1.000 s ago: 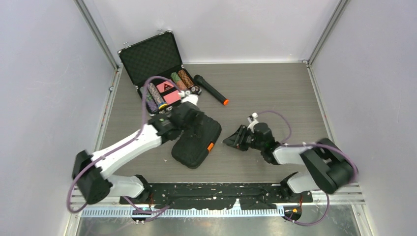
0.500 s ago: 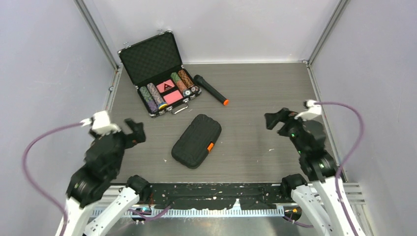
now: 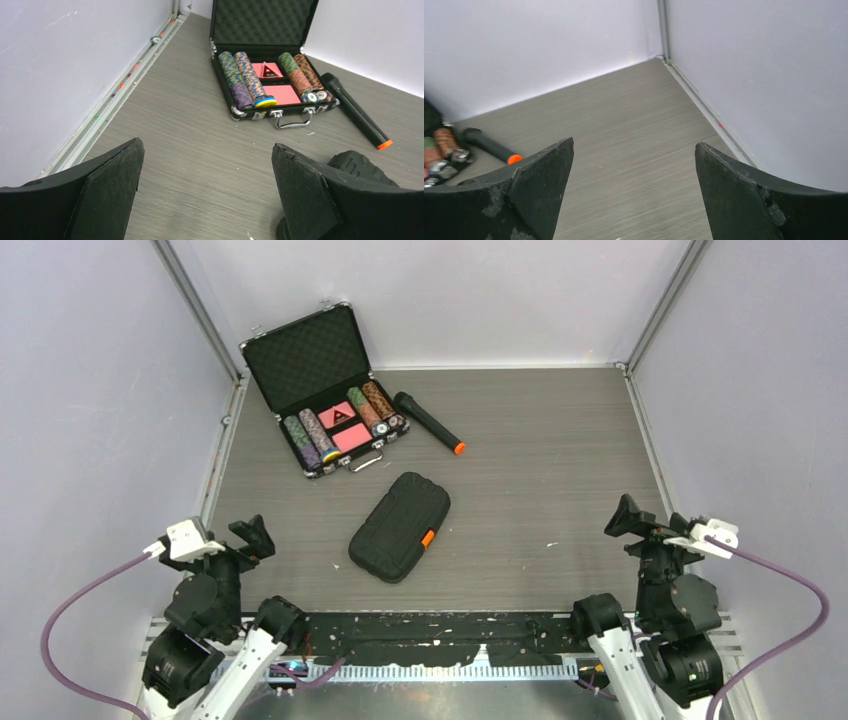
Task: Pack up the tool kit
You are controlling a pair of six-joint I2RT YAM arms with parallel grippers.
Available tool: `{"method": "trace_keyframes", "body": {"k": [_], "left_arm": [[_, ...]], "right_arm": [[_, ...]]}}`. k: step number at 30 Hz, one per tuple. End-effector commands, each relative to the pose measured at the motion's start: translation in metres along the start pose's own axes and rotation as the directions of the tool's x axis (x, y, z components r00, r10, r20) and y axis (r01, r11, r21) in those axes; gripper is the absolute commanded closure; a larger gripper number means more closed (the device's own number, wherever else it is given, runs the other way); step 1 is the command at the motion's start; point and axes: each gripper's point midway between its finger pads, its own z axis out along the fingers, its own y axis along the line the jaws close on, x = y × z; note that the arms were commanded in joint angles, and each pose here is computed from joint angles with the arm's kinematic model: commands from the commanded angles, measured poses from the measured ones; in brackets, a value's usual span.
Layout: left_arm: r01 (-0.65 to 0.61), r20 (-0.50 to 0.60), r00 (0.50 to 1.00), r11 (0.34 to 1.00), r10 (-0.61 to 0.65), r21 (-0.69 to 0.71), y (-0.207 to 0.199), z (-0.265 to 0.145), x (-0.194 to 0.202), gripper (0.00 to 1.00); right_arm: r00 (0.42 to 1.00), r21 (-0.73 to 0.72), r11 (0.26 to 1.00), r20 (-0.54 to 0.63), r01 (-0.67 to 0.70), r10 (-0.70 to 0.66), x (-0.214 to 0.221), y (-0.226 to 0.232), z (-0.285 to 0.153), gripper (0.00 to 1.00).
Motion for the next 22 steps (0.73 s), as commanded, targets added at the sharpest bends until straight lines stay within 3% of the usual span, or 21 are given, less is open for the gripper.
{"method": "trace_keyframes", "body": {"k": [1,4,22], "left_arm": [[0.192,0.189,0.963,0.981,-0.192,0.016,0.035,-0.03,-0.023,0.0],[0.205,0.199,0.958,0.978,-0.208,0.032,0.027,-0.022,-0.016,0.0],[0.15,0.212,0.967,0.989,-0.143,-0.017,0.027,-0.01,-0.003,0.0]], "right_arm": [[0.994,0.104,0.994,0.1,0.03,-0.041,-0.003,-0.029,-0.009,0.04],[0.99,0.1,0.995,0.14,0.018,-0.032,-0.003,-0.031,-0.012,0.04],[0.992,0.091,0.995,0.115,0.048,-0.058,0.006,-0.027,-0.006,0.04]]}}
